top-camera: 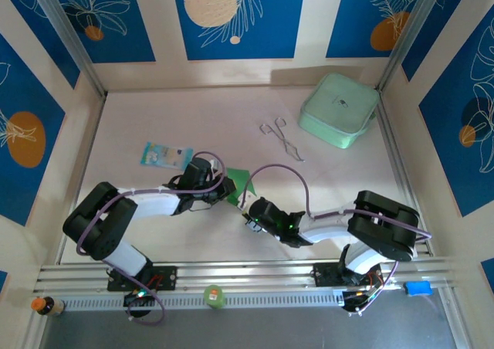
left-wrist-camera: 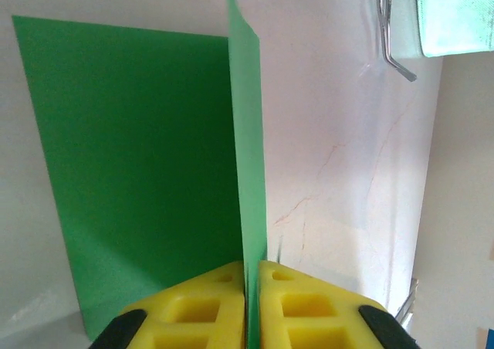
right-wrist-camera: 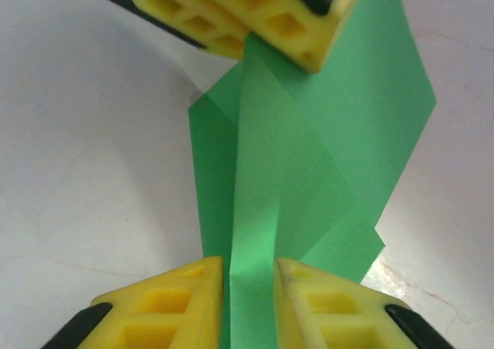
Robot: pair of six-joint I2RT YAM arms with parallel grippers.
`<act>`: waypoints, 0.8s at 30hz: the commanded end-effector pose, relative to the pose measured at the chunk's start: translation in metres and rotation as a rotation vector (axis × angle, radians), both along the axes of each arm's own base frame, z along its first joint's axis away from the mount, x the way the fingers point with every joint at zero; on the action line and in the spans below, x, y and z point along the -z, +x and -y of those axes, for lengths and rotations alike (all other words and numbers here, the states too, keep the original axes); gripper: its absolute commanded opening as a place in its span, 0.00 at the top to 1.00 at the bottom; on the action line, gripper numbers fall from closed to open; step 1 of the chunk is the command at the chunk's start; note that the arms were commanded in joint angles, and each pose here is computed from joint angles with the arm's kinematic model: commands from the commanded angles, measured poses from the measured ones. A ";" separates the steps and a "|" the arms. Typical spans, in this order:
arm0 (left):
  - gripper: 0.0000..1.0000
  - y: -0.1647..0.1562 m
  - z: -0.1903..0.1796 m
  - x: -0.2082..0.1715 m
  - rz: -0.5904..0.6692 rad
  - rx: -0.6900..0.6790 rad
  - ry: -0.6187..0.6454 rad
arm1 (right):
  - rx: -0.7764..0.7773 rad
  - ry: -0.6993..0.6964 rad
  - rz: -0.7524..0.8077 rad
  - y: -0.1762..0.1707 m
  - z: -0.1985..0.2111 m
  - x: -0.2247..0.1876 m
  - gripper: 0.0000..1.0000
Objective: Fold a paper plane with a square sheet of paper (pick it up from the middle)
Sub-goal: Fourth fold the wing at the center of the table.
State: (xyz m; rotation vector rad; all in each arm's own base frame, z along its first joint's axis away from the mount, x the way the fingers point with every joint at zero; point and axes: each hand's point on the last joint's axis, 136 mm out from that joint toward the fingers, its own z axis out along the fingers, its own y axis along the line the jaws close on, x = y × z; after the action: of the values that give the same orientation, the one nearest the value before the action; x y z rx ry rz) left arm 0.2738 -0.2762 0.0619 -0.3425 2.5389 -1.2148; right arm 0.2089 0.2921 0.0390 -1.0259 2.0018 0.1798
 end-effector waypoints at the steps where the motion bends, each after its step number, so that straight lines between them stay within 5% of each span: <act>1: 0.90 0.005 0.005 -0.018 0.042 0.018 -0.012 | 0.036 0.033 0.020 0.004 0.004 -0.008 0.72; 13: 0.93 0.005 0.005 -0.020 0.044 0.021 -0.012 | 0.054 -0.001 0.011 0.007 0.006 0.000 0.68; 24: 0.93 0.006 0.006 -0.020 0.045 0.022 -0.010 | 0.055 0.013 -0.004 0.008 0.005 0.000 0.78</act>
State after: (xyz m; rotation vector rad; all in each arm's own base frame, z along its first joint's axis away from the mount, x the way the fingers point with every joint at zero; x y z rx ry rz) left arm 0.2751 -0.2771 0.0678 -0.3328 2.5351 -1.2145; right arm 0.2146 0.2878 0.0405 -0.9855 2.0136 0.1689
